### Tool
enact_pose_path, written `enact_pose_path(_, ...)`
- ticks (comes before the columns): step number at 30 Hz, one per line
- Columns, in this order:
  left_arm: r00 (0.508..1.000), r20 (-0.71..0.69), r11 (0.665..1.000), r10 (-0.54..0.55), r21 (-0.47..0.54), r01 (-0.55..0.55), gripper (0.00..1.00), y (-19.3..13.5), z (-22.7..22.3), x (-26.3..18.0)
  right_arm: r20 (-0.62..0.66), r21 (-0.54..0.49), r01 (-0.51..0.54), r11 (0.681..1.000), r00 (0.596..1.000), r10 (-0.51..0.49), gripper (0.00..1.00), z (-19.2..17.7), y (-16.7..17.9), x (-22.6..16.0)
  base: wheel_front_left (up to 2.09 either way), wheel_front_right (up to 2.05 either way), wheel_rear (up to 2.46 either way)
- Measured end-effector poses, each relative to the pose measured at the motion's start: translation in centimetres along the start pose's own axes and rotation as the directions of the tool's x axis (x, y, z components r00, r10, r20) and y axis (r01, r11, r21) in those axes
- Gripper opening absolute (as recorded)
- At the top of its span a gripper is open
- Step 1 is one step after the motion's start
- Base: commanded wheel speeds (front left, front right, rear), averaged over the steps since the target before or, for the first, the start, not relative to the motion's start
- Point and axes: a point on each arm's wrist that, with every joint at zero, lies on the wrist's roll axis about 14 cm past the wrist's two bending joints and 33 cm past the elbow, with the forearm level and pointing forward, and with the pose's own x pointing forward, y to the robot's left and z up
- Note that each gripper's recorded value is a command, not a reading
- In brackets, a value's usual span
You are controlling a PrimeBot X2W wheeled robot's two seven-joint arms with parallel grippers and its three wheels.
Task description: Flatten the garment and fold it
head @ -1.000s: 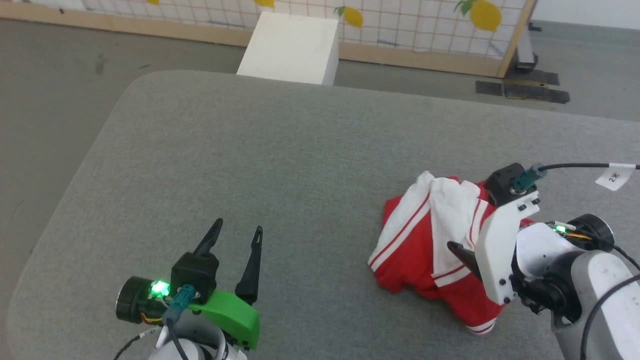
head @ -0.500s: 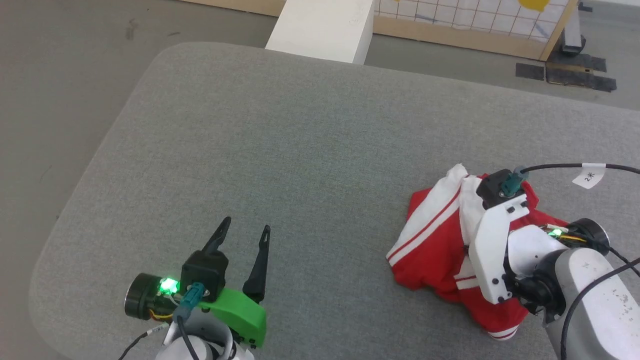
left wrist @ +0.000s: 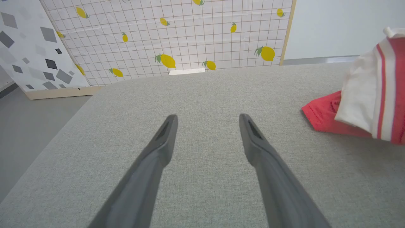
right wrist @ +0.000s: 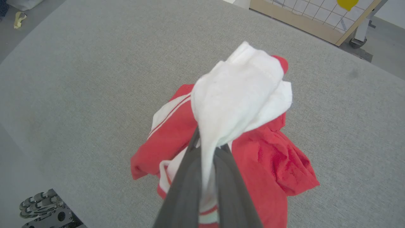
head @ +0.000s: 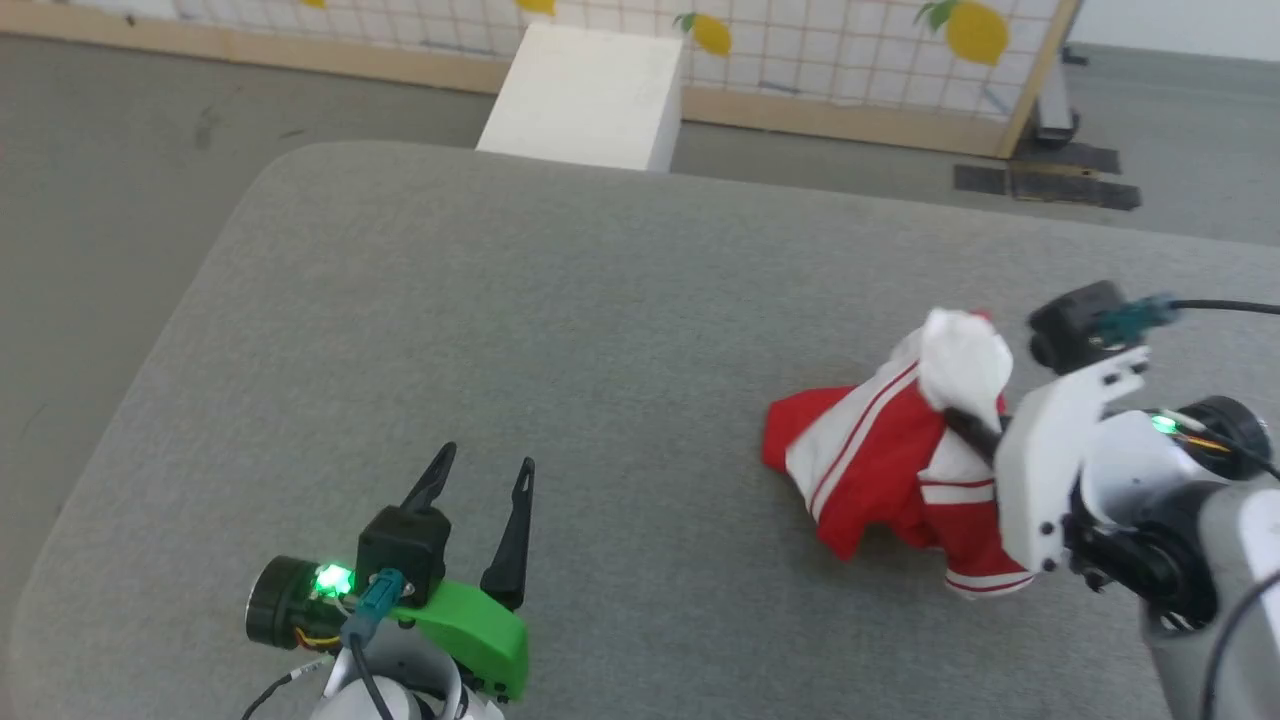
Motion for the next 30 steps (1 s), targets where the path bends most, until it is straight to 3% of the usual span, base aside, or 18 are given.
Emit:
enact_pose_path(5, 0.999, 0.006, 0.999, -0.039, -0.016, 0.039, 1.00, -1.2, 0.4, 0.4, 0.071, 0.158, 0.081, 0.984, 0.993, -0.093, 0.00, -1.3, -3.2, -3.3, 0.00, 0.00, 0.00)
enact_pose_path(9, 0.997, 0.011, 0.996, -0.082, -0.019, 0.083, 1.00, -2.5, 0.7, 0.9, -0.016, 0.283, 0.158, 0.946, 0.987, -0.161, 0.00, -7.0, -4.7, -4.9, 0.00, 0.00, 0.00)
enact_pose_path(10, 0.996, 0.013, 0.996, -0.091, -0.020, 0.091, 1.00, -2.7, 0.8, 1.0, -0.045, 0.302, 0.175, 0.937, 0.985, -0.169, 0.08, -8.4, -4.9, -5.1, 0.00, 0.00, 0.00)
enact_pose_path(11, 0.995, 0.018, 0.995, -0.101, -0.022, 0.101, 1.00, -3.0, 1.0, 1.1, -0.079, 0.319, 0.192, 0.928, 0.981, -0.175, 0.46, -10.0, -4.9, -5.4, 0.00, 0.00, 0.00)
enact_pose_path(12, 0.994, 0.022, 0.994, -0.110, -0.023, 0.111, 1.00, -3.3, 1.2, 1.2, -0.108, 0.339, 0.214, 0.916, 0.976, -0.188, 1.00, -11.5, -5.0, -5.6, 0.00, 0.00, 0.00)
enact_pose_path(16, 0.991, 0.014, 0.991, -0.135, -0.022, 0.136, 1.00, -4.0, 1.1, 1.6, -0.176, 0.330, 0.274, 0.903, 0.958, -0.226, 1.00, -14.7, -5.2, -6.2, 0.00, 0.00, 0.00)
enact_pose_path(20, 0.989, 0.009, 0.988, -0.150, -0.019, 0.150, 1.00, -4.3, 1.0, 1.8, -0.123, 0.345, 0.287, 0.894, 0.958, -0.261, 1.00, -14.0, -5.6, -6.4, 0.00, 0.00, 0.00)
enact_pose_path(26, 0.987, 0.022, 0.987, -0.158, -0.029, 0.158, 1.00, -4.7, 1.6, 1.9, 0.179, 0.251, 0.290, 0.923, 0.924, -0.339, 1.00, -6.6, -7.2, -8.4, 0.00, 0.00, 0.00)
enact_pose_path(30, 0.985, 0.031, 0.984, -0.172, -0.050, 0.174, 1.00, -5.5, 2.2, 1.9, 0.408, 0.215, 0.280, 0.936, 0.845, -0.347, 1.00, -2.6, -7.3, -10.6, 0.00, 0.00, 0.00)
